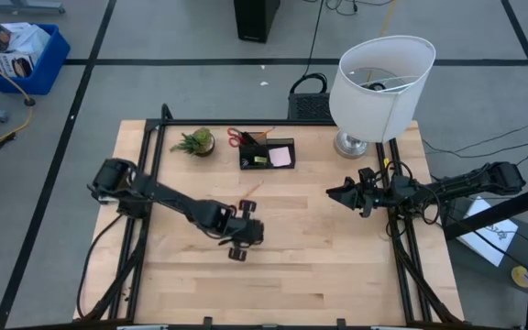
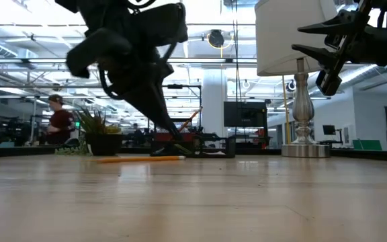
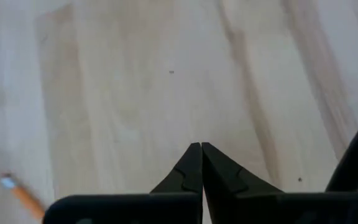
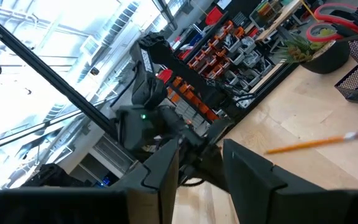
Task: Pick and place office supplies into organizer
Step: Put the orange pencil into the black desk organizer
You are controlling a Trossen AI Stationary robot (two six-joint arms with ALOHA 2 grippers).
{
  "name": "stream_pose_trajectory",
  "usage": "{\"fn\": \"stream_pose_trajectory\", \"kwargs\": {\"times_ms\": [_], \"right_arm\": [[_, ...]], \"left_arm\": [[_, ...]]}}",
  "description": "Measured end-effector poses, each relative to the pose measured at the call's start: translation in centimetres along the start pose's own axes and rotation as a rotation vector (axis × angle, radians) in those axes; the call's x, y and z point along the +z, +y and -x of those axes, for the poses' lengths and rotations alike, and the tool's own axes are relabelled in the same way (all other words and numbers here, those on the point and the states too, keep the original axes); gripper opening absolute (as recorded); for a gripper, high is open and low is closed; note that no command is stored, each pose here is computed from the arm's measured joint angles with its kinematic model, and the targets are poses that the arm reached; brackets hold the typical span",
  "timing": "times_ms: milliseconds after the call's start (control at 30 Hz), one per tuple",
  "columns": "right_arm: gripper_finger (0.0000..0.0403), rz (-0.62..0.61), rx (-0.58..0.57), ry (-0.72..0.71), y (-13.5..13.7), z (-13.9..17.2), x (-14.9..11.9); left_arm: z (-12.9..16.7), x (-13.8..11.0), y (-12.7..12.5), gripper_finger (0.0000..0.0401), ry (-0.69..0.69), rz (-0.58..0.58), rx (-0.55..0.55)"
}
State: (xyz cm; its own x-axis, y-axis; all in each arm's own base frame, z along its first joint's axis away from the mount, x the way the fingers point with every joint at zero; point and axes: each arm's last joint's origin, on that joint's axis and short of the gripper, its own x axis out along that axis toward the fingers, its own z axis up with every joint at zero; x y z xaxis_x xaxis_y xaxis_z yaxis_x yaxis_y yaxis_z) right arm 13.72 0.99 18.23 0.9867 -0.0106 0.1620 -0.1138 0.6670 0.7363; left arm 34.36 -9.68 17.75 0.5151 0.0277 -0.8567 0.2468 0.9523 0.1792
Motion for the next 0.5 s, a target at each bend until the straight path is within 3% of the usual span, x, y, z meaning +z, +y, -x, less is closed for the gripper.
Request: {"fn": "stream_pose_trajectory", "kwargs": {"times_ms": [267, 500], "right_arm": [[0.0116, 0.0, 0.0, 0.001, 0.0, 0.0, 0.0], [0.0116, 0.0, 0.0, 0.0, 0.0, 0.0, 0.0]], "left_arm": [[0.1, -0.3, 1.4, 0.003, 0.032, 0.318, 0.04], [0.0, -1.5, 3.7, 0.0061, 0.117, 0.749, 0.096]]}}
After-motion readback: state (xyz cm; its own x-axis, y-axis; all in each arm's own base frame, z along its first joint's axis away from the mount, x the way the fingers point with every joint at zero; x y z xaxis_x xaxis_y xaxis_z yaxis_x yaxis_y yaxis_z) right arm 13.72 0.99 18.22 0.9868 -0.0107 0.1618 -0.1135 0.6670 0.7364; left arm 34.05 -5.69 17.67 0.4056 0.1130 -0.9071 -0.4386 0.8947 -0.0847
